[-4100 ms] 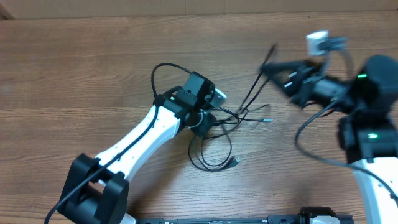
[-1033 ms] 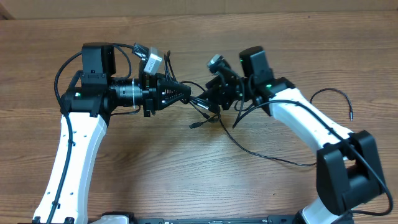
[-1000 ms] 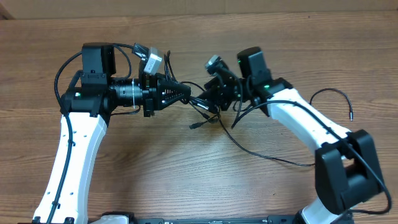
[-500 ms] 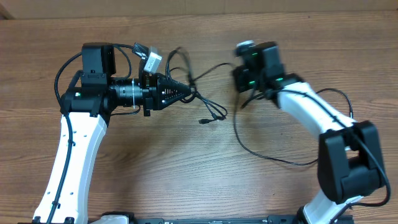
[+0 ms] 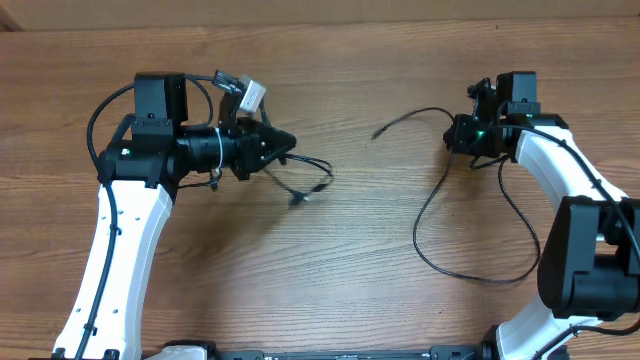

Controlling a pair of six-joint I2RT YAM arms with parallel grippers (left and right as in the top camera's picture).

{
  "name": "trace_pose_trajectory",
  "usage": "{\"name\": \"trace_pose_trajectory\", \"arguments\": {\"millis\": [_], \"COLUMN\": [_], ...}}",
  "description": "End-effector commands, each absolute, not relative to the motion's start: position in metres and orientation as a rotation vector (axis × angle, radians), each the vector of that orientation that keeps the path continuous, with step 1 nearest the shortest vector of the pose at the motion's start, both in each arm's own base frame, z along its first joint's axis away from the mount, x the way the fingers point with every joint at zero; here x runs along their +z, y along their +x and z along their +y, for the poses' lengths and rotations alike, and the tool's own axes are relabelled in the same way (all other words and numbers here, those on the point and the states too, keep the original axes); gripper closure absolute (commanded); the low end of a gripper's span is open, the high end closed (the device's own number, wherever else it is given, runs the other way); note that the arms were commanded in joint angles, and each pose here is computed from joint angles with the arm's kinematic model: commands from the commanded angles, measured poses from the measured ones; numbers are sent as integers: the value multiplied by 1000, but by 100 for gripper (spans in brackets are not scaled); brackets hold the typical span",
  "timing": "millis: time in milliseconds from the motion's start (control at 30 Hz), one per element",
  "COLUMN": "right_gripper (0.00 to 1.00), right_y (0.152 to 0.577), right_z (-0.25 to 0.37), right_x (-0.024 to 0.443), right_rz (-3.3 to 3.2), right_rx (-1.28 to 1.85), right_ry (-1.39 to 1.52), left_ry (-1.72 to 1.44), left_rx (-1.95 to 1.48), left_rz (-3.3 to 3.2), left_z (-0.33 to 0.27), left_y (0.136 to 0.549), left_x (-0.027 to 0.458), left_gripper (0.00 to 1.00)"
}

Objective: Untangle cables

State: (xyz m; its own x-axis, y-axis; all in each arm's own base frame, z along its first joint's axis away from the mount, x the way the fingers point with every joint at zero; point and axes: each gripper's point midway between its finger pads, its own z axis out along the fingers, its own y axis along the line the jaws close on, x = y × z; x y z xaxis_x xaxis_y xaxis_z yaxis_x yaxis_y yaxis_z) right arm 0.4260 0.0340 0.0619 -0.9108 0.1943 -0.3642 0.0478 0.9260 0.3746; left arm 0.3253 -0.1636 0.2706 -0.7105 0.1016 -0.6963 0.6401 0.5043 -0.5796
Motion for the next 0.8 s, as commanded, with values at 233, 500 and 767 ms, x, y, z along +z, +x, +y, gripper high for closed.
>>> {"name": "trace_pose_trajectory", "arguments": {"millis": [233,500,767], "right_gripper": [96,60,0], "right_y": [388,318,304], "right_z": [-49,-70,-45], "right_x": [108,80,78], "right_rz": [2645,2798,2736], "right_rx": [128,-140,19], "right_ry": [710,1074,1442], "left_ry": [503,548,603], "left_rx": [-1003,-981,-1051], "left_rz": [2312,2444,2591], "left_z": [-170,-202,-238], "left_y": [338,344,328], "left_x": [246,198,151], "left_gripper": [90,80,49]}}
